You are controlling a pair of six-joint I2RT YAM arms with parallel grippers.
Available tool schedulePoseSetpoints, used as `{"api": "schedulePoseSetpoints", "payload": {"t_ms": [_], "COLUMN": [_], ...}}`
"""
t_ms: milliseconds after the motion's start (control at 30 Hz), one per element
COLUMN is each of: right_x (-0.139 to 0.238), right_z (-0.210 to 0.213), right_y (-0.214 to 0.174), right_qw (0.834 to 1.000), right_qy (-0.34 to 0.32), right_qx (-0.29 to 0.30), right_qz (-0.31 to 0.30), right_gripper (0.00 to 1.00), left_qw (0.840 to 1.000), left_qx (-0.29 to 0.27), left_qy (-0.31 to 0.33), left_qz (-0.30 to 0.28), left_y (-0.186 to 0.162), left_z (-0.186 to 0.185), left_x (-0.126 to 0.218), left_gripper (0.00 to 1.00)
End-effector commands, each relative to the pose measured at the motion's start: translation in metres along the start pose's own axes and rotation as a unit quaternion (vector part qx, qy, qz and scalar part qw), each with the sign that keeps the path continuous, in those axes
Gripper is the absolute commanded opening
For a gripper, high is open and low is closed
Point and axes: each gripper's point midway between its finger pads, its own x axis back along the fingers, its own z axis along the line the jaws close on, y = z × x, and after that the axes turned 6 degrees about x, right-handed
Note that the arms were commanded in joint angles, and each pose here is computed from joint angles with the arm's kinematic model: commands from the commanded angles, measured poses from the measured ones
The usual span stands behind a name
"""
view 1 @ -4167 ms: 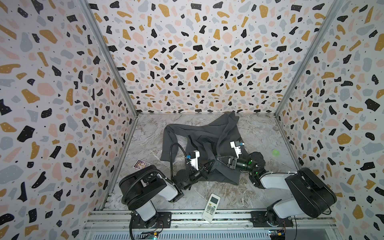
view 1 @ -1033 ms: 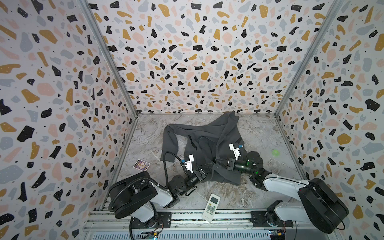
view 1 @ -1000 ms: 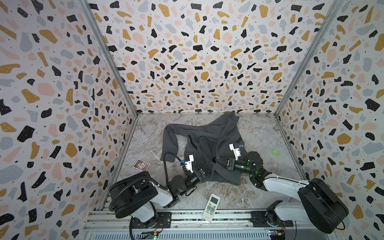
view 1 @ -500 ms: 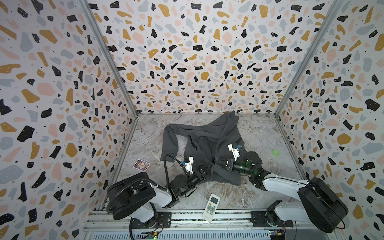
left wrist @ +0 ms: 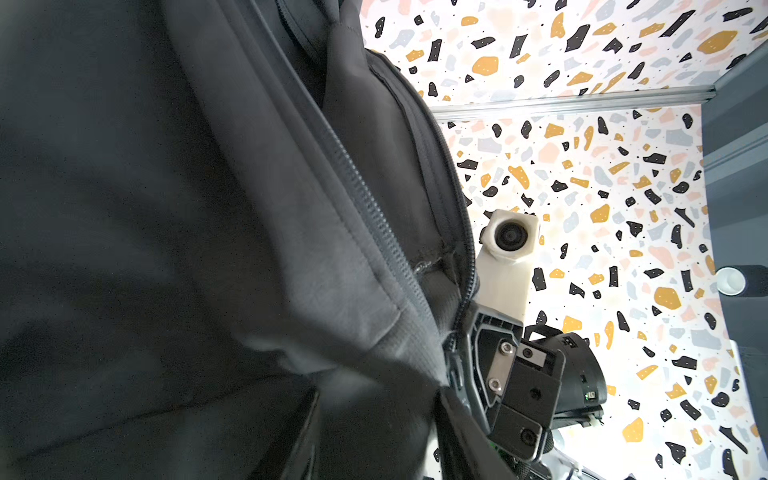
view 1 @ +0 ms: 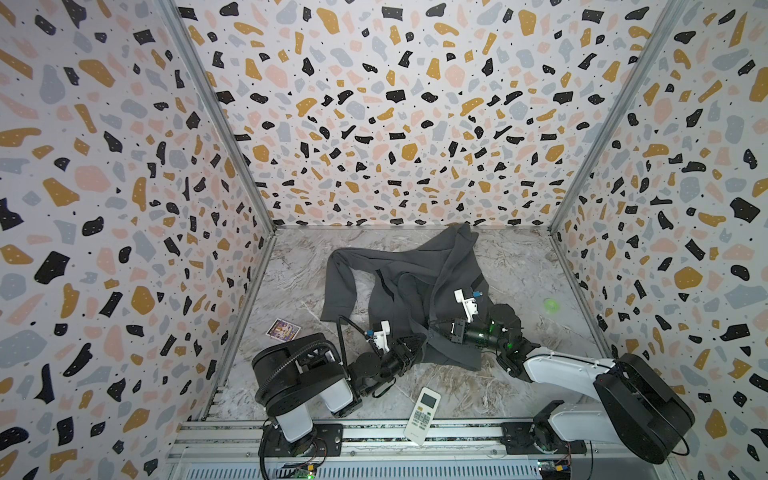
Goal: Zip up the jacket
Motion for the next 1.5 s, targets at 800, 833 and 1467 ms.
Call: {"api": "schedulePoseSetpoints", "payload": {"t_ms": [800, 833, 1467], "right_x": [-0.019, -0.021, -0.029], "right_z": [0.003, 0.004, -0.013], "right_y": [-0.007, -0.006, -0.003], "right_qw": [1.000, 1.000, 0.998], "right_qy": [0.001, 0.001, -0.039], "right_qx": [0.001, 0.005, 0.009], "right_qz": [0.024, 0.028, 0.058], "right_gripper": [0.00, 0.00, 0.14], "left_qw": [0.995, 0.995, 0.989], "left_qx": [-0.009, -0.016, -0.107], "left_qy": [-0.088, -0.084, 0.008], "left_qz": [0.034, 0.041, 0.101], "left_y": [-0.015, -0.018, -0.037], "left_z": [-0.043, -0.042, -0.004], "left_x": [-0.001, -0.003, -0.001], "left_gripper": [0.00, 0.00, 0.00]}}
